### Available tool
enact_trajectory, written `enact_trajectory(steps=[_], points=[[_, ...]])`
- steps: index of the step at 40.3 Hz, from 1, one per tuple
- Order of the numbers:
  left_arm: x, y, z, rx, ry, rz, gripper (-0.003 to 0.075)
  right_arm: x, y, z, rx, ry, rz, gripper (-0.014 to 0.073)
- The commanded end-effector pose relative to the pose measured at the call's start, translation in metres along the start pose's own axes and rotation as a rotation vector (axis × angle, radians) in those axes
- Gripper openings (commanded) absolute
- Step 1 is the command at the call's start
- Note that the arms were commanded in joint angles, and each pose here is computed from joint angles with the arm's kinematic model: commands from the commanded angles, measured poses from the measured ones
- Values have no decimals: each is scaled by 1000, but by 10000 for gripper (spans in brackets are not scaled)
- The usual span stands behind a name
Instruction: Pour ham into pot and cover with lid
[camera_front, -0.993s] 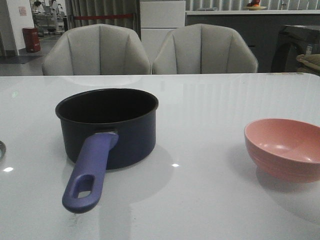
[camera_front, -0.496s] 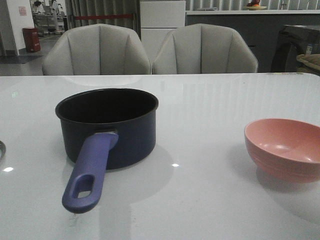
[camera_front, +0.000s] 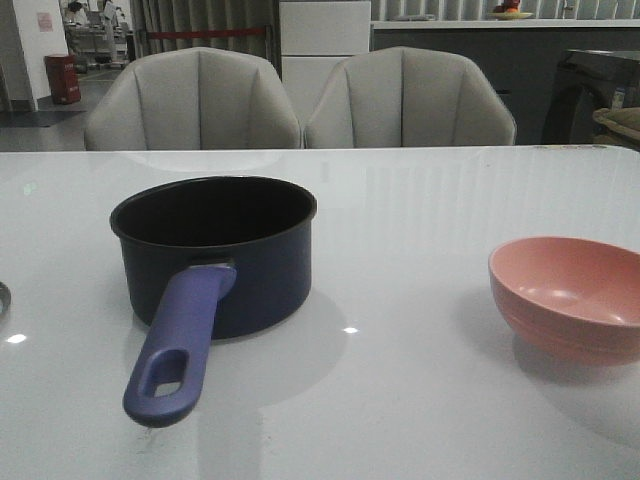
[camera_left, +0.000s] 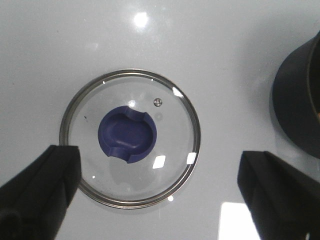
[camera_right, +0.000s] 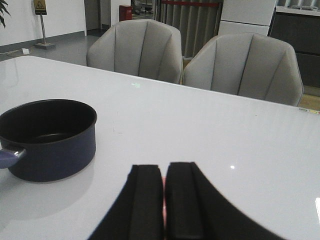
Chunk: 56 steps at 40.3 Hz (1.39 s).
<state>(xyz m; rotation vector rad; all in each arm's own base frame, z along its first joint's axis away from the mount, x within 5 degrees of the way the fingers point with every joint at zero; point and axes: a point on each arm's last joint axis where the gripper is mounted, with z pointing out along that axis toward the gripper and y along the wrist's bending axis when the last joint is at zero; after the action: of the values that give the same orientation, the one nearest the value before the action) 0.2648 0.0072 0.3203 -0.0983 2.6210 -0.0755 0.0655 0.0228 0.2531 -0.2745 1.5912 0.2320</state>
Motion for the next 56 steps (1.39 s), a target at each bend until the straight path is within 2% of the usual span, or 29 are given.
enact_trajectory(steps=[1,7,26,44,56], points=[[-12,12,2,37,-14,-12,658,-15,-3,-1,27,-94,-3,190],[-19,25,29,26,81,-27,659,-15,-3,-1,27,-94,-3,190],[-31,26,101,42,320,-10,664,-15,-3,-1,27,-94,-3,190],[-24,25,130,9,408,40,663,-15,-3,-1,27,-94,-3,190],[-28,27,135,-8,355,51,663,-15,-3,-1,27,-94,-3,190]])
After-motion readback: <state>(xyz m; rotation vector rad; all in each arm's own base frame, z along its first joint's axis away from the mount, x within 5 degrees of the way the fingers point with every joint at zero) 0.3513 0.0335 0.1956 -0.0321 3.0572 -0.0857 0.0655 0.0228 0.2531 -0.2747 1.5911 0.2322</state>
